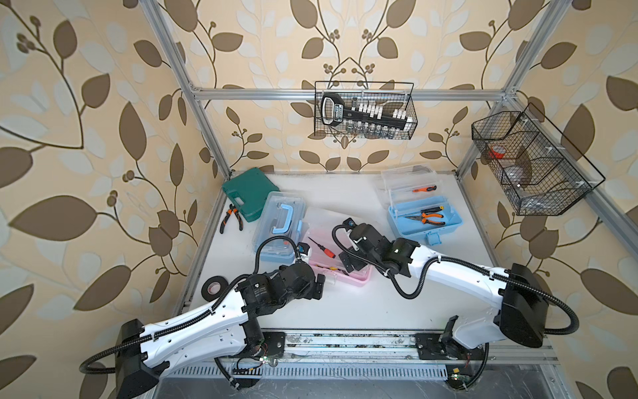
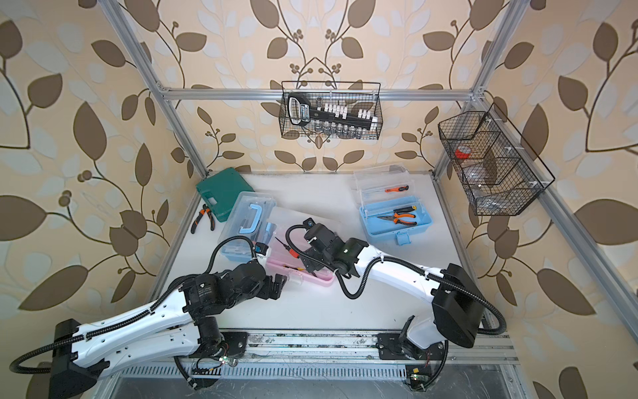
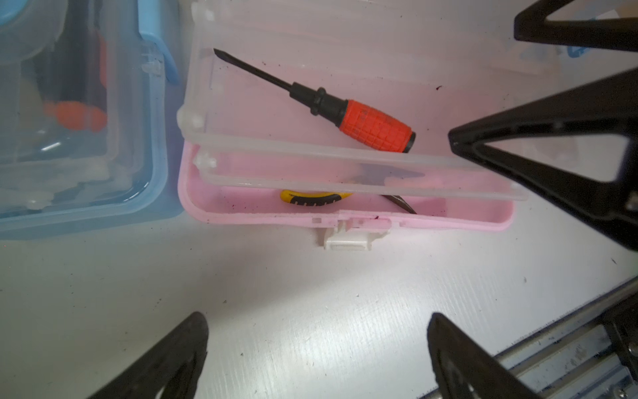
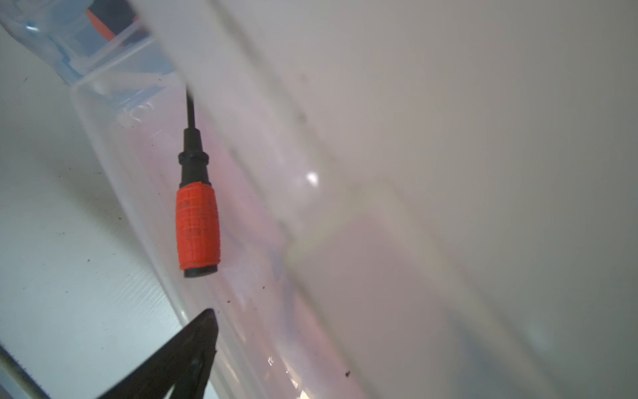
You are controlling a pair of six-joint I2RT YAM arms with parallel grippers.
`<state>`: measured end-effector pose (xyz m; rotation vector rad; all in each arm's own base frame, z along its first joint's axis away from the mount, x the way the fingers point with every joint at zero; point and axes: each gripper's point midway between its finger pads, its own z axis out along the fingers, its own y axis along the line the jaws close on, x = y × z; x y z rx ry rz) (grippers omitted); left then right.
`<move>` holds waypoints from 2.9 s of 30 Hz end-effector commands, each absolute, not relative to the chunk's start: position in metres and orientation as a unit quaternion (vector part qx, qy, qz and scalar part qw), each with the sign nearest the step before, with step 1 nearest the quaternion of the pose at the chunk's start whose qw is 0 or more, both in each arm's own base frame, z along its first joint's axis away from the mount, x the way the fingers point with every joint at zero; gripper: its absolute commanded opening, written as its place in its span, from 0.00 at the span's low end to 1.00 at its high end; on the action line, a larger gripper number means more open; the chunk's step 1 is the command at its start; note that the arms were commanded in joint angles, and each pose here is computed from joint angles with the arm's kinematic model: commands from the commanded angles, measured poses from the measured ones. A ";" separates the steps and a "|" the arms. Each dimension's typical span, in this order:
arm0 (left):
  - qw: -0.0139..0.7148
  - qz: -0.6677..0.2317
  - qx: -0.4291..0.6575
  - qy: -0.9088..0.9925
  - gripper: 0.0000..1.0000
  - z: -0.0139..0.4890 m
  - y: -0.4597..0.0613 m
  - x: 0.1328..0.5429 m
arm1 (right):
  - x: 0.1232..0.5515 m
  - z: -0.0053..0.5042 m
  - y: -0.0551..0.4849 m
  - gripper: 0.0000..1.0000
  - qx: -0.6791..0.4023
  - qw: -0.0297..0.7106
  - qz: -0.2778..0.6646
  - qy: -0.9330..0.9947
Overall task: Close toolboxes
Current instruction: Close the toolbox lid.
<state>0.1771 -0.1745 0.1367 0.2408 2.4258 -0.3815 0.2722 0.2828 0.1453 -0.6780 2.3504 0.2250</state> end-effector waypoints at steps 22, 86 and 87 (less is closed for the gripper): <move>0.341 -0.129 0.096 0.926 0.99 0.147 -0.175 0.183 | 0.171 0.143 0.329 0.98 -0.402 0.257 0.294 0.828; 0.279 -0.085 0.112 0.950 0.99 0.152 -0.159 0.165 | 0.134 0.057 0.300 0.98 -0.370 0.285 0.220 0.856; 0.278 -0.084 0.113 0.950 0.99 0.151 -0.159 0.165 | 0.138 0.055 0.295 0.98 -0.359 0.292 0.209 0.862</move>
